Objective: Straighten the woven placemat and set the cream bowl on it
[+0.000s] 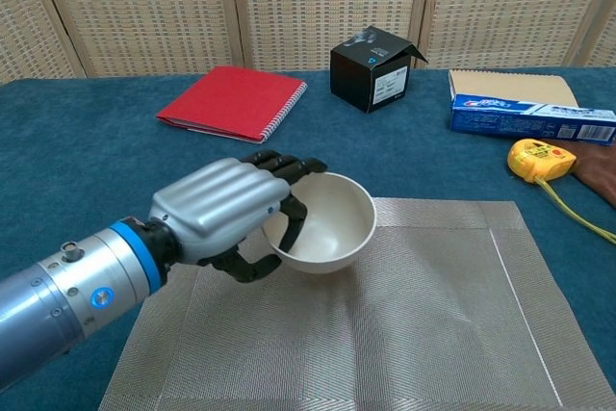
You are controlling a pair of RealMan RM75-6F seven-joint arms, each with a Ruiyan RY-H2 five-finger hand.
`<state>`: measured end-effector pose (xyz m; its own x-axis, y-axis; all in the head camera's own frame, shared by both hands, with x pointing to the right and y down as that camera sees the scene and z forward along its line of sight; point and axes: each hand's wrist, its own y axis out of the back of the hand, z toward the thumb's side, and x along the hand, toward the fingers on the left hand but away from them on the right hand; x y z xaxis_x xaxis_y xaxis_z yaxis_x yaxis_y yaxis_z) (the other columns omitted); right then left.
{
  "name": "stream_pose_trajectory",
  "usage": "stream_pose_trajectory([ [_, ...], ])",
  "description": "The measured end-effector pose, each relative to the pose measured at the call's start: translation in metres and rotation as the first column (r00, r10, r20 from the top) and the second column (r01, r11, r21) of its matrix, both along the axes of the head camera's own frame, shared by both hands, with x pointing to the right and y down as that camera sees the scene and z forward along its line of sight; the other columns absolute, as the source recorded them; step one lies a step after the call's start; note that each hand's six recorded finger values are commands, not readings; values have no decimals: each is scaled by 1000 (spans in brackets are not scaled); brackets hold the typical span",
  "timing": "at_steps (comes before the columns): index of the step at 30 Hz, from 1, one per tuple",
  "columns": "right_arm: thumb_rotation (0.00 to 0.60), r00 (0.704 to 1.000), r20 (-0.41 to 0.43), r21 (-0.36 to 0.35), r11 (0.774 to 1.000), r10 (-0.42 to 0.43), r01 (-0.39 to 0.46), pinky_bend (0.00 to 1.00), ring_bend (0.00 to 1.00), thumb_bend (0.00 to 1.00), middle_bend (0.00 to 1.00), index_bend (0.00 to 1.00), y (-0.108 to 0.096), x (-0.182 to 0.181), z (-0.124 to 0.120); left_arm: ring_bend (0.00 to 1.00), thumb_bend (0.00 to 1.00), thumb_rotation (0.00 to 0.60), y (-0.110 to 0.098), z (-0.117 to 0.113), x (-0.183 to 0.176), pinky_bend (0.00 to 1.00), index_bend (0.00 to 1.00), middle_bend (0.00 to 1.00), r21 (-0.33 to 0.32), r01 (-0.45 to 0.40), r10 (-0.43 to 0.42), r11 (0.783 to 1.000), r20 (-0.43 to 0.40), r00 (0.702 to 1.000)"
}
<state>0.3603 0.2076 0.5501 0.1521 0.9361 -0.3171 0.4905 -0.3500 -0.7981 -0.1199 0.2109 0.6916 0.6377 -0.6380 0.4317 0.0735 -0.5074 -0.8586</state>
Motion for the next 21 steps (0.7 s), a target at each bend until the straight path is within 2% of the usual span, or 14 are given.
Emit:
stream_pose_trajectory([
  [3, 600, 1000, 3, 0, 1000, 1, -1, 0, 0, 151, 0, 222, 0, 0, -1, 0, 642, 600, 7, 1, 10, 0, 745, 0, -14, -15, 15, 1000, -3, 1000],
  [5, 600, 1000, 5, 2, 1000, 1, -1, 0, 0, 151, 0, 222, 0, 1, -1, 0, 585, 600, 9, 2, 12, 0, 656, 0, -21, -20, 20, 1000, -1, 1000],
  [8, 600, 1000, 8, 3, 1000, 1, -1, 0, 0, 151, 0, 222, 0, 0, -2, 0, 397, 600, 11, 3, 13, 0, 444, 0, -32, -19, 19, 999, 1, 1000],
  [11, 600, 1000, 7, 4, 1000, 1, -1, 0, 0, 150, 0, 222, 0, 0, -2, 0, 288, 600, 12, 4, 10, 0, 293, 0, -39, -16, 17, 999, 6, 1000],
  [16, 600, 1000, -1, 2, 1000, -5, 5, 0, 0, 151, 0, 222, 1, 0, -1, 0, 202, 600, 7, 1, -3, 0, 230, 0, -37, 5, -5, 999, 14, 1000],
  [21, 600, 1000, -11, -3, 1000, -14, 14, 0, 0, 150, 0, 222, 3, -3, 2, 0, 197, 600, 0, -5, -21, 0, 212, 0, -37, 44, -43, 998, 19, 999],
])
